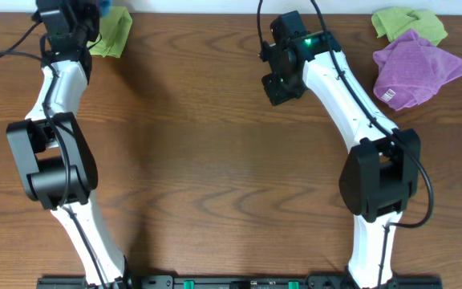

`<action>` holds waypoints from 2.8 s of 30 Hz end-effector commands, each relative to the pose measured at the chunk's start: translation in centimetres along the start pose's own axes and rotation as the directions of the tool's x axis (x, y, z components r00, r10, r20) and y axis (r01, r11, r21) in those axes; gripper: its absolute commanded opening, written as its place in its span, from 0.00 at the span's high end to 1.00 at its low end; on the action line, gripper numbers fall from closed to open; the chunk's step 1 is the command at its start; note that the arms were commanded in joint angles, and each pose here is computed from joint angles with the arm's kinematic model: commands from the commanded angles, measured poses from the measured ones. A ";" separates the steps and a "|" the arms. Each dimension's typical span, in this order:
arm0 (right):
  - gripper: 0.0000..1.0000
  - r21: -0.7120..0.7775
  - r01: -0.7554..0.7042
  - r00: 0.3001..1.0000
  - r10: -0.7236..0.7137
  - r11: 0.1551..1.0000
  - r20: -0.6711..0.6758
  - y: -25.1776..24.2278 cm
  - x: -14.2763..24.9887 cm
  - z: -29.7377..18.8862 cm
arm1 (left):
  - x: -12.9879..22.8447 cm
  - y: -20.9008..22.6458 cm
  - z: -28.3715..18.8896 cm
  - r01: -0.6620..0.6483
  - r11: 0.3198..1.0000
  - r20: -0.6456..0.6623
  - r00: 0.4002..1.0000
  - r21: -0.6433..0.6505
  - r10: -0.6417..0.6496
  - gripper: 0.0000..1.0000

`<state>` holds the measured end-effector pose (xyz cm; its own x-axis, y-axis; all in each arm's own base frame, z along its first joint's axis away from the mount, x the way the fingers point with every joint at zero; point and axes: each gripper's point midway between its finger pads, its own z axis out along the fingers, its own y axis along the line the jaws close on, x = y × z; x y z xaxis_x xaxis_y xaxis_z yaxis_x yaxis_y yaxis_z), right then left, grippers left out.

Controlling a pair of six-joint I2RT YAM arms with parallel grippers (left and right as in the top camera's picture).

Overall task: Fold the cloth
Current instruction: 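Carry the folded blue cloth with the left gripper to the far-left corner, then place the blue cloth on the green cloth and open the left gripper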

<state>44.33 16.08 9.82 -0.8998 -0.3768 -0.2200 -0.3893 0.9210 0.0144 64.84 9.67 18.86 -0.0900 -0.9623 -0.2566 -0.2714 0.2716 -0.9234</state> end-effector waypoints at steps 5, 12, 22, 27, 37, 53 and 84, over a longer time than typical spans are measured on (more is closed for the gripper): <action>0.99 -0.007 -0.014 1.000 0.015 1.000 0.028 0.4 -0.2 -2.2 | 0.0 2.9 0.9 -0.019 1.000 -0.077 0.997 -0.013 0.018 0.94; 0.98 -0.013 0.013 1.000 -0.012 1.000 0.023 1.7 -0.1 -2.2 | 1.4 3.8 1.3 -0.014 1.000 -0.152 0.988 0.002 0.014 0.95; 0.98 -0.023 0.062 0.998 -0.061 0.998 0.026 4.0 -0.2 -2.2 | 0.5 3.7 1.1 -0.139 0.989 -0.150 0.978 0.041 0.143 0.94; 0.98 -0.025 0.072 0.997 -0.071 0.997 0.026 4.5 -0.2 -2.2 | 0.3 4.4 1.6 -0.149 0.986 -0.154 0.975 0.076 0.159 0.94; 0.98 -0.028 0.082 0.996 -0.081 0.996 0.026 5.0 -0.2 -2.2 | 2.1 7.9 2.6 -0.119 0.992 -0.237 0.963 0.050 0.128 0.94; 0.98 -0.031 0.097 0.995 -0.096 0.995 0.027 5.7 -0.1 -2.2 | 0.1 8.8 0.2 -0.001 0.997 -0.361 0.932 0.071 0.027 0.05; 0.98 -0.047 0.166 0.986 -0.165 0.985 0.024 9.1 0.3 -2.2 | 1.8 12.8 -3.1 -0.045 0.995 -0.508 0.861 -0.086 -0.005 0.04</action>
<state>40.15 23.15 9.65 -0.8284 -0.5280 -0.1872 -0.5404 0.8412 0.0185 58.12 11.23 5.52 -0.5421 -0.8400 0.0238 -0.4048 0.2363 -0.8834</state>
